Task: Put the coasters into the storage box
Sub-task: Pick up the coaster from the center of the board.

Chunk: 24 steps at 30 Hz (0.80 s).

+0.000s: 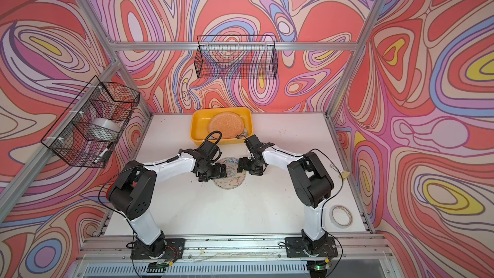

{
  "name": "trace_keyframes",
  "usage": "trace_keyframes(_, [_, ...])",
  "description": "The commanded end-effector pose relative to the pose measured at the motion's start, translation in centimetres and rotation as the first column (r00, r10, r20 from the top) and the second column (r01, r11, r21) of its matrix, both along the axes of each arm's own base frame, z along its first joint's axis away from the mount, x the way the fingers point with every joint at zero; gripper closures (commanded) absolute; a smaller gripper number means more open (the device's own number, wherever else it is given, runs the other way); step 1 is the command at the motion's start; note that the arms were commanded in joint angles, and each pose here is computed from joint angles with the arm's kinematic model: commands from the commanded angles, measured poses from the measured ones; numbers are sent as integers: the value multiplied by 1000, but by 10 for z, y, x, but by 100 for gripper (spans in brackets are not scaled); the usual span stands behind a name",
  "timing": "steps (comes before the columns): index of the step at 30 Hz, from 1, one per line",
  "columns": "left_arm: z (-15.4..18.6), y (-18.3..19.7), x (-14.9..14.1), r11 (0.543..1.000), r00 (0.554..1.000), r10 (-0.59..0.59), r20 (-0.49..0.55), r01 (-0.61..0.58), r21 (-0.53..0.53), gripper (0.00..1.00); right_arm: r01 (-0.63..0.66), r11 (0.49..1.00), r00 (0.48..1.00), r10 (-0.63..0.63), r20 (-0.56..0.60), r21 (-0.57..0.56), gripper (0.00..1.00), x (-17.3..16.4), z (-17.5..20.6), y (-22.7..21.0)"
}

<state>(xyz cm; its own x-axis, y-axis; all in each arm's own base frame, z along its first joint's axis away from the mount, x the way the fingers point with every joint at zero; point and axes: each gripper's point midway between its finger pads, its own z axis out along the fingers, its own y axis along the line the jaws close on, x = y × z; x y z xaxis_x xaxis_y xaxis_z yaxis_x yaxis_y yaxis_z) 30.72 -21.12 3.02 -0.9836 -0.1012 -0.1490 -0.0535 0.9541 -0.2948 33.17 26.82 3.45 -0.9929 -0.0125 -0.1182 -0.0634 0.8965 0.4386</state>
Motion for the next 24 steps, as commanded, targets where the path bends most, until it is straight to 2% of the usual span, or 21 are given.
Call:
trace_keyframes(1, [-14,-3,-4,1000,999,13,-47,-13,-16,10,-22,1000,999,21,-47,-17,23,-7,-21,7])
trace_keyframes(4, [-15,-5,-5,1000,998,12,-54,-14,-23,12,-23,1000,998,22,-55,-14,27,-7,-26,10])
trace_keyframes(13, [-17,-6,-6,999,998,13,-58,-15,-33,14,-26,1000,997,25,-73,-4,53,-8,-34,16])
trace_keyframes(19, [-13,-5,-6,999,999,17,-49,-19,-33,13,-18,1000,998,18,-55,0,84,-5,-29,16])
trace_keyframes(24, [-6,-3,-5,998,999,35,-35,-36,-42,6,-21,1000,1000,22,-22,20,100,-1,-12,19])
